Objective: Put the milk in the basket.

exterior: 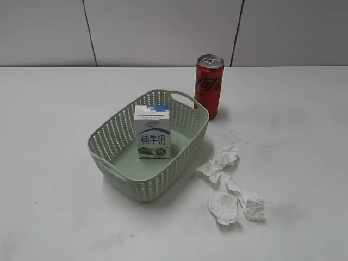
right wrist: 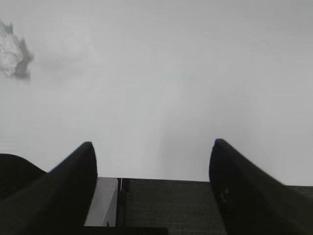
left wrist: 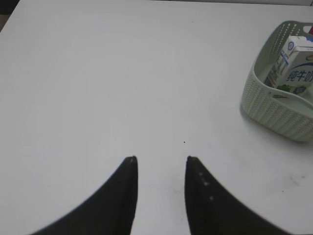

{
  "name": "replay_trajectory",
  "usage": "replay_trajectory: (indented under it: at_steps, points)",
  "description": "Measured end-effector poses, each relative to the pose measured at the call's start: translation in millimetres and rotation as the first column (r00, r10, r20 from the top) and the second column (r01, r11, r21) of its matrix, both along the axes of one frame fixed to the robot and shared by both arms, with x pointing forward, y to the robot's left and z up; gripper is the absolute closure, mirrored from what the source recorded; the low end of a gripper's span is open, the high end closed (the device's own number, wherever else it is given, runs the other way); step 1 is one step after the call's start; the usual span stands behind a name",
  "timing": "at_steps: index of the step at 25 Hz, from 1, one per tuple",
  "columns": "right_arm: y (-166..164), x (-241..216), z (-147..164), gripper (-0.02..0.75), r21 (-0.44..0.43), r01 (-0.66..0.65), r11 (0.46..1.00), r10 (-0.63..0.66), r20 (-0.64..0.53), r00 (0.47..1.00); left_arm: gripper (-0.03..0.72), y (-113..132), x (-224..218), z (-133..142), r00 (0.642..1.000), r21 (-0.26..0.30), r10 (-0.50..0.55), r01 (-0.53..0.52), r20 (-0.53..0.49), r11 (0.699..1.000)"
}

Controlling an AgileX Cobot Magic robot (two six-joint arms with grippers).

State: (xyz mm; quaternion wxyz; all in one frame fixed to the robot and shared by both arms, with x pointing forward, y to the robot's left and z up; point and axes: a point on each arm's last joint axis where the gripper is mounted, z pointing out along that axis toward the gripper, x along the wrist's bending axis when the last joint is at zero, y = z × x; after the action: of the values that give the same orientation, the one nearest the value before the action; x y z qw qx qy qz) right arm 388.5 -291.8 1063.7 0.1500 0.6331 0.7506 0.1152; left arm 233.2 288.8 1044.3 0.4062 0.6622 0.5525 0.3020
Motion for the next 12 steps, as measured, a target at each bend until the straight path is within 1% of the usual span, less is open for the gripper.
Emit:
replay_trajectory:
  at_steps: [7,12]
  points:
    - [-4,-55,-8,0.166,0.013,0.004,1.000,-0.006,0.145,0.989,0.452,0,0,0,1.000,0.000,0.000,0.000,0.000,1.000]
    - [-6,-84,-21,0.166,0.024,0.003,1.000,-0.009,0.254,0.967,0.452,0,0,0,1.000,0.000,0.000,0.000,0.000,1.000]
